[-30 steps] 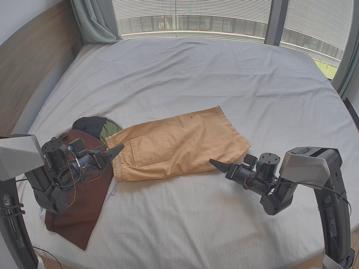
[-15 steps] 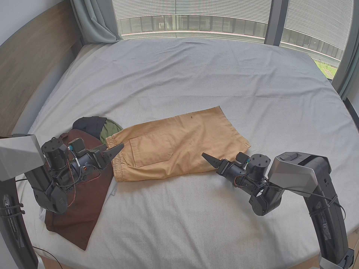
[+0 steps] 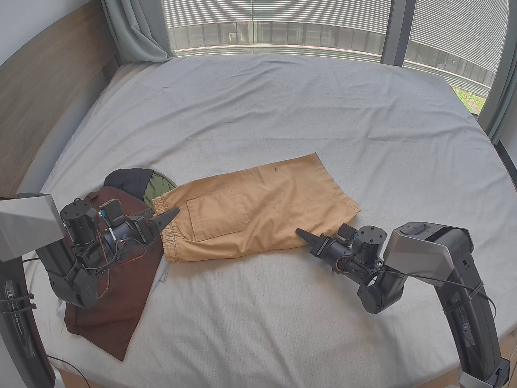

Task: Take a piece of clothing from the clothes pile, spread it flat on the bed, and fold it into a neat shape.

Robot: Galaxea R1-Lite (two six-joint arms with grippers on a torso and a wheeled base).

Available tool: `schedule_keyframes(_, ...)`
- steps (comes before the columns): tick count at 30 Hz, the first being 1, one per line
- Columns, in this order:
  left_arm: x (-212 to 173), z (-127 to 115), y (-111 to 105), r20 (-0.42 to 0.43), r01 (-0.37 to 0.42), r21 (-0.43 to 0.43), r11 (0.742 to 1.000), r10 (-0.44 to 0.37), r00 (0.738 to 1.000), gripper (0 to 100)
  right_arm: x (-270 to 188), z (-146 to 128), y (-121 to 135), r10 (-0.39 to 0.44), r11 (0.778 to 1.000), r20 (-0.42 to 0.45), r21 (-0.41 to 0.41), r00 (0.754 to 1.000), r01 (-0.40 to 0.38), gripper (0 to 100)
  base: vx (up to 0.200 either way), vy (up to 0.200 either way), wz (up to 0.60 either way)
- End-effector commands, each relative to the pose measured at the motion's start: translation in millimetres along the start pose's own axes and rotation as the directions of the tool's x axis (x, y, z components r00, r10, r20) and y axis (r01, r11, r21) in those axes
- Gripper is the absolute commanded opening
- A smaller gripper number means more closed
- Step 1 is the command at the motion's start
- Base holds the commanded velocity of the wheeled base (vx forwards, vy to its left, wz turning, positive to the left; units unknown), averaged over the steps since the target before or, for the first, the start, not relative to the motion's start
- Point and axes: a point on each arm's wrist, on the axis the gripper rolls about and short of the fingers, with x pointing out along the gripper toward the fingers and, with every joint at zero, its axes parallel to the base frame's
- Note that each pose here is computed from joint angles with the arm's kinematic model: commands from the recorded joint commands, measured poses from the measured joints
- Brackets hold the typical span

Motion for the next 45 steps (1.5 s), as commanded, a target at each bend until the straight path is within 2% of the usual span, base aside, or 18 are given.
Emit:
schedule_keyframes(1,0.4,-0.8,-0.1,-0.002,0.001,-0.001,1.0,-0.001,1.0,100,-0.3,-0.9,-1.7,0.0,1.0,0.001,-0.001,1.0,0.0,0,0.0,0.0,0.0)
schedule_keyframes(11,0.6,-2.2,-0.1,-0.007,0.001,-0.003,1.0,-0.001,1.0,100,-7.2,2.2,-3.6,-0.021,1.0,-0.006,0.002,1.0,0.021,0,0.0,0.0,0.0)
schedule_keyframes(22,3.0,-2.6,2.4,-0.007,0.01,-0.011,1.0,-0.011,1.0,100,-28.7,11.0,18.8,-0.046,0.999,-0.045,-0.015,0.998,0.046,0,0.0,0.0,0.0)
schedule_keyframes(28,6.5,-9.2,4.9,-0.022,0.008,-0.013,1.0,-0.008,1.0,100,-45.0,4.1,24.8,-0.075,0.997,-0.092,-0.029,0.993,0.073,0,0.0,0.0,0.0)
schedule_keyframes(34,9.3,-12.0,3.0,-0.029,0.017,-0.012,1.0,-0.017,0.999,100,-71.2,-11.4,19.5,-0.15,0.988,-0.169,-0.063,0.974,0.141,0,0.0,0.0,0.0)
schedule_keyframes(45,9.9,-13.9,0.2,-0.037,0.025,-0.014,1.0,-0.026,0.999,100,-114.3,-15.5,36.9,-0.214,0.977,-0.259,-0.08,0.942,0.2,0,0.0,0.0,0.0)
